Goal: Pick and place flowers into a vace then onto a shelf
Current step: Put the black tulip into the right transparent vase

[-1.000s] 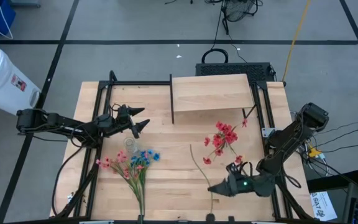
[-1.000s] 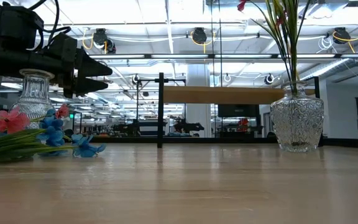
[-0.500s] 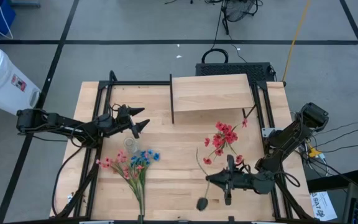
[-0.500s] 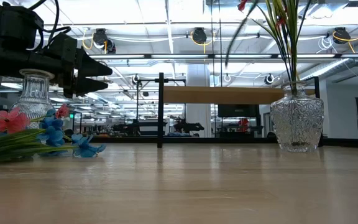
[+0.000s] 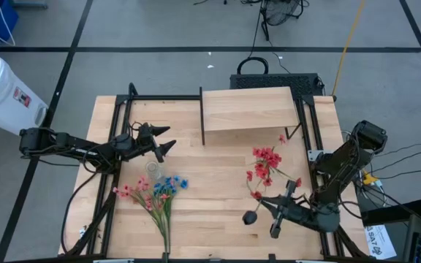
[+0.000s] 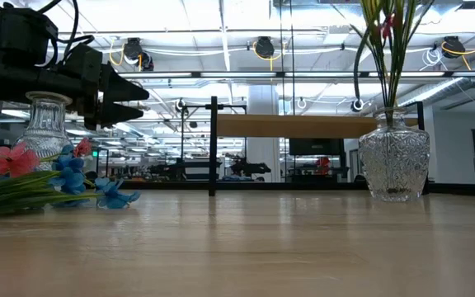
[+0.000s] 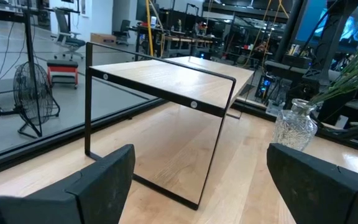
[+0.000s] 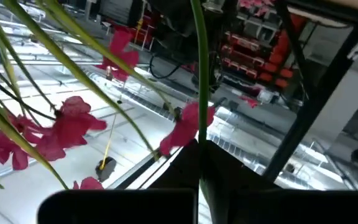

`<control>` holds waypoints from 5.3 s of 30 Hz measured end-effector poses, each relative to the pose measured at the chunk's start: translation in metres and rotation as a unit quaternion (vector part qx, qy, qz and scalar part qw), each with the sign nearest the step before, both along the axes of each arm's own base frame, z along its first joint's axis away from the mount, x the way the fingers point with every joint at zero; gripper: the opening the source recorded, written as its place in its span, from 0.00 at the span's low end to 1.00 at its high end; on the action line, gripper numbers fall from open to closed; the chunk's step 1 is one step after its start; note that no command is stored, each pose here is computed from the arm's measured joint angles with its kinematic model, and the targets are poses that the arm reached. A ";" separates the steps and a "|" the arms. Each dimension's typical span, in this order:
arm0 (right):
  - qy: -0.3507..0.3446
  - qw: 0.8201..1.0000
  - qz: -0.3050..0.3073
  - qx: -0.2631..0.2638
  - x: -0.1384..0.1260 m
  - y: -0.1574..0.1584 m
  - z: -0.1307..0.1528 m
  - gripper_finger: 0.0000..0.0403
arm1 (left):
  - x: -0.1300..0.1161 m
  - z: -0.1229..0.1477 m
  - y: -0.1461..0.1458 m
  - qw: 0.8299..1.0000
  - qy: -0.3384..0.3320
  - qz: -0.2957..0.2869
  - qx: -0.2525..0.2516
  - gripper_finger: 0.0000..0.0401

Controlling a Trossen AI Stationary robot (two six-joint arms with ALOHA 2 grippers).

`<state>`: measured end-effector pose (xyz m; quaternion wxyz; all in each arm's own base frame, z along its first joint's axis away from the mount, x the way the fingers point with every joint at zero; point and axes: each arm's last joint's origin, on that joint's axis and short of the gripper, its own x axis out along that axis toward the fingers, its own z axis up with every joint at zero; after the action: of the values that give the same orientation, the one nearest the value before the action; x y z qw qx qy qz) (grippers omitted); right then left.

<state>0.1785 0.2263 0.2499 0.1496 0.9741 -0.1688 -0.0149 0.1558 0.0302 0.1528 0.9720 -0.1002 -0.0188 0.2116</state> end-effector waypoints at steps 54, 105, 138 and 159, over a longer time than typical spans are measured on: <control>-0.004 0.999 0.001 0.043 -0.106 -0.107 0.032 0.00 | 0.000 0.000 0.000 1.000 0.000 0.000 0.000 0.91; -0.125 0.973 -0.036 0.189 -0.092 -0.143 -0.002 0.00 | 0.000 0.000 0.000 1.000 0.000 0.000 0.000 0.91; -0.124 0.965 -0.053 0.224 -0.090 -0.137 0.020 0.00 | 0.000 0.000 0.000 1.000 0.000 0.000 0.000 0.91; -0.115 0.967 -0.049 0.223 -0.092 -0.132 0.033 0.00 | 0.000 0.000 0.000 1.000 0.000 0.000 0.000 0.91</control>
<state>0.0866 0.0938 0.2829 -0.0928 0.9685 -0.2251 0.0528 0.1558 0.0302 0.1528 0.9720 -0.1001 -0.0185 0.2116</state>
